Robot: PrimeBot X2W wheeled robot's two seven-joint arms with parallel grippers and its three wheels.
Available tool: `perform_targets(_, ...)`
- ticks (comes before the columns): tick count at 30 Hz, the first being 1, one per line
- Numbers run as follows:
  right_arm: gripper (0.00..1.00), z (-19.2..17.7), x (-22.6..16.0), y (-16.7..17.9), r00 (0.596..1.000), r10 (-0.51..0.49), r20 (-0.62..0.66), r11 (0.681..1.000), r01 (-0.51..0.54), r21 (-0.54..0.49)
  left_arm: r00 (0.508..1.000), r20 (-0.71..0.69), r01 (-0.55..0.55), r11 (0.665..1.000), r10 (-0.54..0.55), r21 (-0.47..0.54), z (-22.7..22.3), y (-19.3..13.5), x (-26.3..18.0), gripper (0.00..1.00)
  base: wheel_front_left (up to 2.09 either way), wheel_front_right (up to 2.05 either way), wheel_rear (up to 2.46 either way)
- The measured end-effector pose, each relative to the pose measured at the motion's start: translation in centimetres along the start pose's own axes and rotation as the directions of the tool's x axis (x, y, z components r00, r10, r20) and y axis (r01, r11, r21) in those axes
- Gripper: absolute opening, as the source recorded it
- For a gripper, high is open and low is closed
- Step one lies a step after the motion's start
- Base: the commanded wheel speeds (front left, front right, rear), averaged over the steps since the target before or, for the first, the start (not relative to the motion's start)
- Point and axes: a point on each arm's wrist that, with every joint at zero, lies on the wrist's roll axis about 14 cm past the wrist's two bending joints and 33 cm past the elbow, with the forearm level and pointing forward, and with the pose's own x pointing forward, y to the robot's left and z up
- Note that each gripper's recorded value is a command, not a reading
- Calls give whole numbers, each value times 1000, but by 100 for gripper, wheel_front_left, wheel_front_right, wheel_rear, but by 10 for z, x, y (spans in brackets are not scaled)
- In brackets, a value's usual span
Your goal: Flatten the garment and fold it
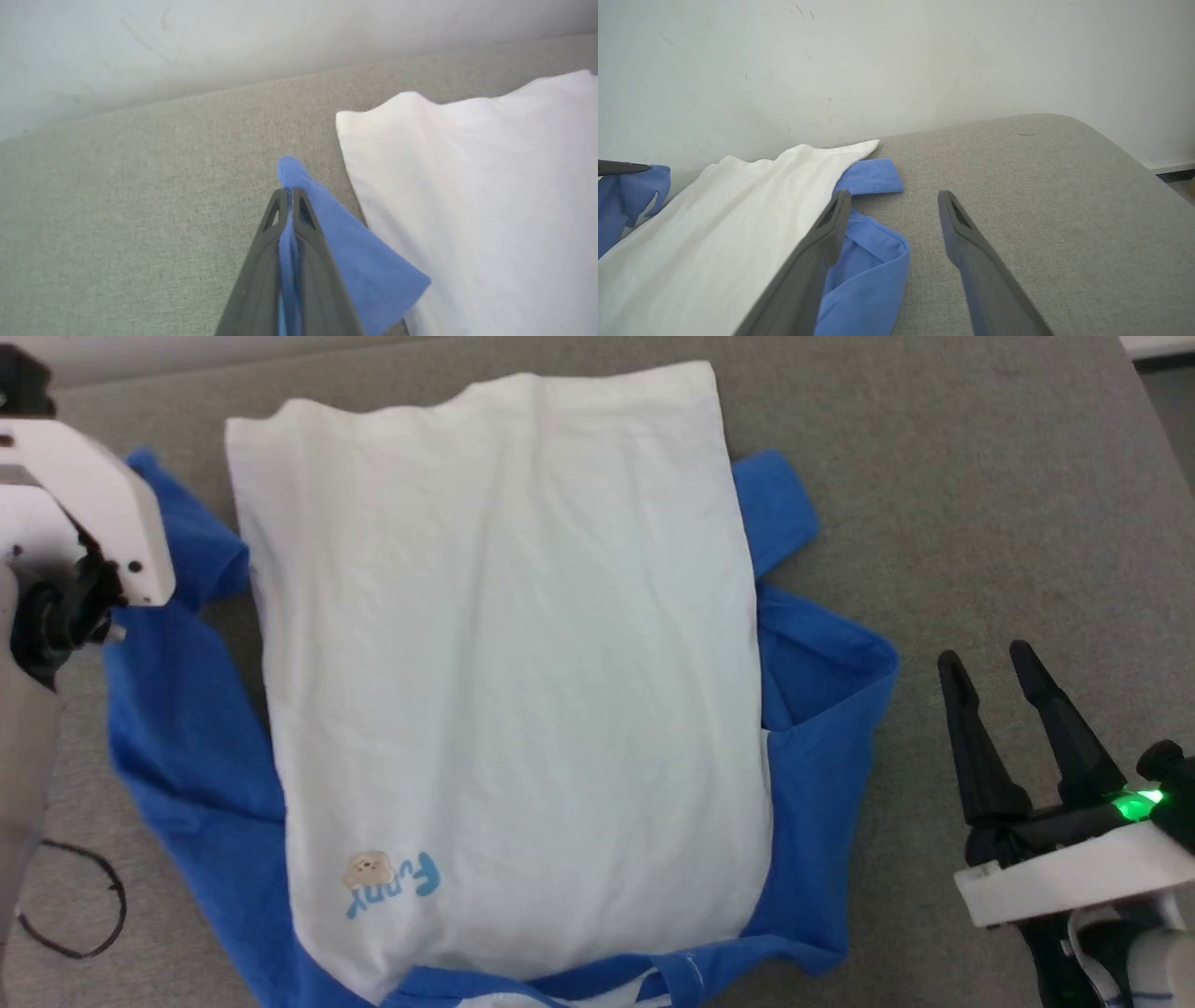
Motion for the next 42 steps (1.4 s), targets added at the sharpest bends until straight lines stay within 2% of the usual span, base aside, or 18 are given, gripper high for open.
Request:
perform_targets(6,100,12,-17,-5,1000,-23,21,1000,24,-8,959,273,71,997,-70,4,55,-32,-49,0,0,0,0)
perform_targets(11,100,27,-28,0,999,-18,50,1000,18,-7,905,385,173,984,-179,52,60,-79,-95,0,0,0,0)
perform_targets(15,100,39,-37,3,997,-13,78,1000,14,-10,866,413,267,959,-283,96,45,-125,-127,0,0,0,0)
perform_targets(24,100,54,-47,7,994,-8,112,1000,11,-21,805,270,520,847,-528,106,-41,-249,-154,0,0,0,0)
perform_targets(28,100,51,-49,0,994,-35,105,999,37,-16,745,208,630,771,-634,95,-72,-303,-164,0,0,0,0)
perform_targets(32,100,47,-49,-4,995,-49,91,999,50,-11,704,89,693,708,-705,136,-116,-332,-168,0,0,0,0)
perform_targets(37,100,42,-49,-2,996,-47,72,999,48,-7,672,-58,735,656,-738,168,-170,-344,-171,0,0,0,0)
perform_targets(39,100,42,-48,-1,997,-42,71,999,42,-5,664,-52,741,648,-746,174,-173,-346,-173,100,0,0,0)
perform_targets(42,100,42,-48,4,997,-29,73,1000,30,-8,643,39,747,639,-764,183,-157,-350,-179,100,0,0,0)
